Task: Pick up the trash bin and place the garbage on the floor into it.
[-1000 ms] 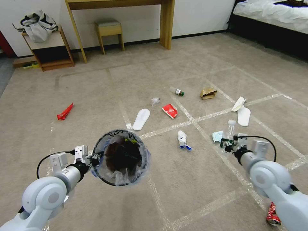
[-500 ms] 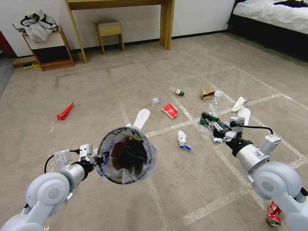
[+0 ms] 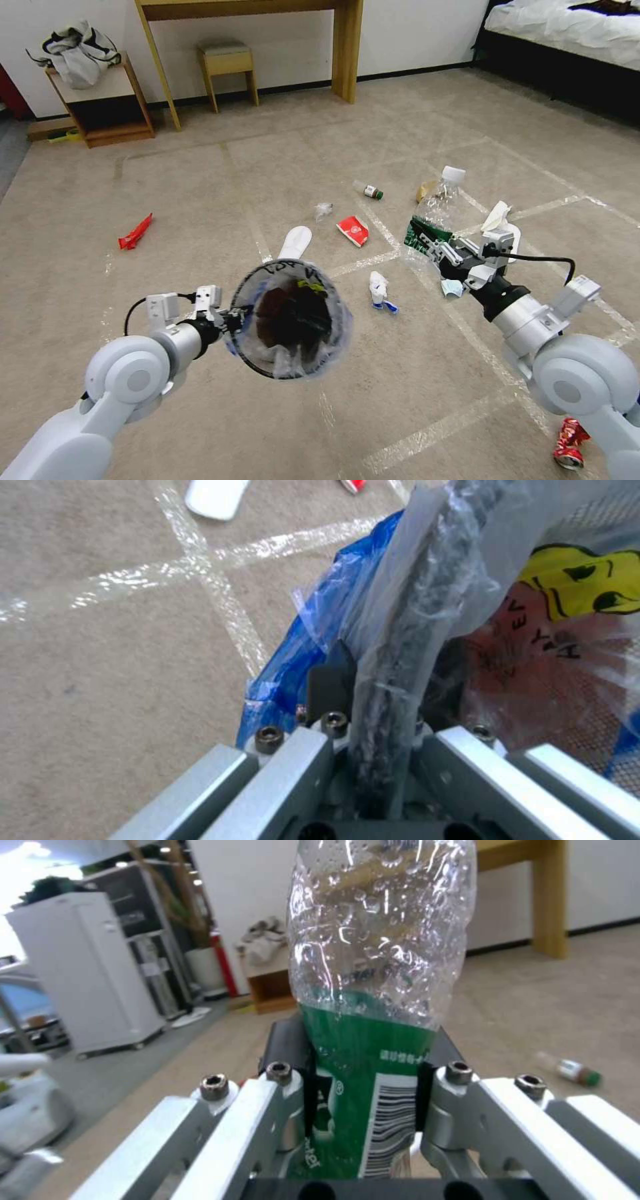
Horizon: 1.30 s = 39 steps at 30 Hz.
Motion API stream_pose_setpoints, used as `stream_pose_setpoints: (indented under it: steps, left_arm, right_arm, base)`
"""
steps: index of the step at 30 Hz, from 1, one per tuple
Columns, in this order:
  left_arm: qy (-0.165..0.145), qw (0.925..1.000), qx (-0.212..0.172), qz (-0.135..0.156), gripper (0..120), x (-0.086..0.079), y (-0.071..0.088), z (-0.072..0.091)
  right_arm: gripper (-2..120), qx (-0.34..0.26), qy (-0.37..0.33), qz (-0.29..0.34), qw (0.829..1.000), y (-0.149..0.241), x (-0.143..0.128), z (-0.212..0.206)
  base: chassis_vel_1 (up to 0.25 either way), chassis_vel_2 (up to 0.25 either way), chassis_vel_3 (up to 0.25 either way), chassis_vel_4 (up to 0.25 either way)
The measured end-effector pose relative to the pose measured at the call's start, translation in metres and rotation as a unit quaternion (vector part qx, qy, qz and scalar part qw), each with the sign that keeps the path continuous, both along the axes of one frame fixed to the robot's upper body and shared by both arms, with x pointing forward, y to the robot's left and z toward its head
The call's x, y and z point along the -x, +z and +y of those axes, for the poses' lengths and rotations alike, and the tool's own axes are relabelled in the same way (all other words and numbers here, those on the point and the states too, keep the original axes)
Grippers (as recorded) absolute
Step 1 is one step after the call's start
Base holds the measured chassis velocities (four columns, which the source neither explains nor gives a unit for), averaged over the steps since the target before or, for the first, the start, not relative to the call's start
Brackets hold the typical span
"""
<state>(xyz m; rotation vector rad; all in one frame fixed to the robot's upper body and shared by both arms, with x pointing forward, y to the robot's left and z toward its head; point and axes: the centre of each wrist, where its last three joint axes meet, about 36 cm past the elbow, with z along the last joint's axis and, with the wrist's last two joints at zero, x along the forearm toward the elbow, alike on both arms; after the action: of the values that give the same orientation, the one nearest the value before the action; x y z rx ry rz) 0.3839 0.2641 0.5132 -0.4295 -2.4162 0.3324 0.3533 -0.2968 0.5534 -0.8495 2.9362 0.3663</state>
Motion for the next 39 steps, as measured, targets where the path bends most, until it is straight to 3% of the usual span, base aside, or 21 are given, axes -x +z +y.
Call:
stream_pose_setpoints:
  steps: [4, 7, 9, 10, 19, 27, 39]
  left_arm:
    - [-0.011, 0.9993, 0.025, 0.027, 0, -0.002, 0.002, -0.018]
    - [-0.011, 0.9991, 0.027, 0.03, 0, -0.002, 0.003, -0.02]
    - [-0.009, 0.997, 0.044, 0.063, 0, 0.003, 0.012, -0.033]
    - [-0.011, 0.9941, 0.06, 0.09, 0, 0.01, 0.024, -0.045]
    - [-0.027, 0.9866, 0.075, 0.142, 0, 0.022, 0.04, -0.074]
    - [-0.038, 0.9802, 0.108, 0.162, 0, 0.028, 0.055, -0.085]
    - [-0.029, 0.9775, 0.109, 0.178, 0, 0.036, 0.059, -0.078]
  right_arm:
    - [21, -0.007, 0.065, -0.02, 0.998, 0.002, 0.008, 0.006]
    - [21, -0.007, 0.072, -0.022, 0.997, 0.002, 0.009, 0.007]
    - [21, -0.008, 0.117, -0.036, 0.992, -0.001, 0.013, 0.008]
    - [21, -0.008, 0.148, -0.043, 0.988, -0.004, 0.015, 0.01]
    - [21, -0.011, 0.252, -0.05, 0.966, -0.012, 0.017, 0.021]
    - [21, 0.007, 0.323, -0.044, 0.945, -0.028, 0.017, 0.026]
    - [21, 0.037, 0.334, -0.043, 0.941, -0.049, 0.011, 0.024]
  base:
    - [0.0, 0.0, 0.0, 0.0]
    - [0.0, 0.0, 0.0, 0.0]
    - [0.0, 0.0, 0.0, 0.0]
    - [0.0, 0.0, 0.0, 0.0]
    - [0.0, 0.0, 0.0, 0.0]
    - [0.0, 0.0, 0.0, 0.0]
    - [0.0, 0.0, 0.0, 0.0]
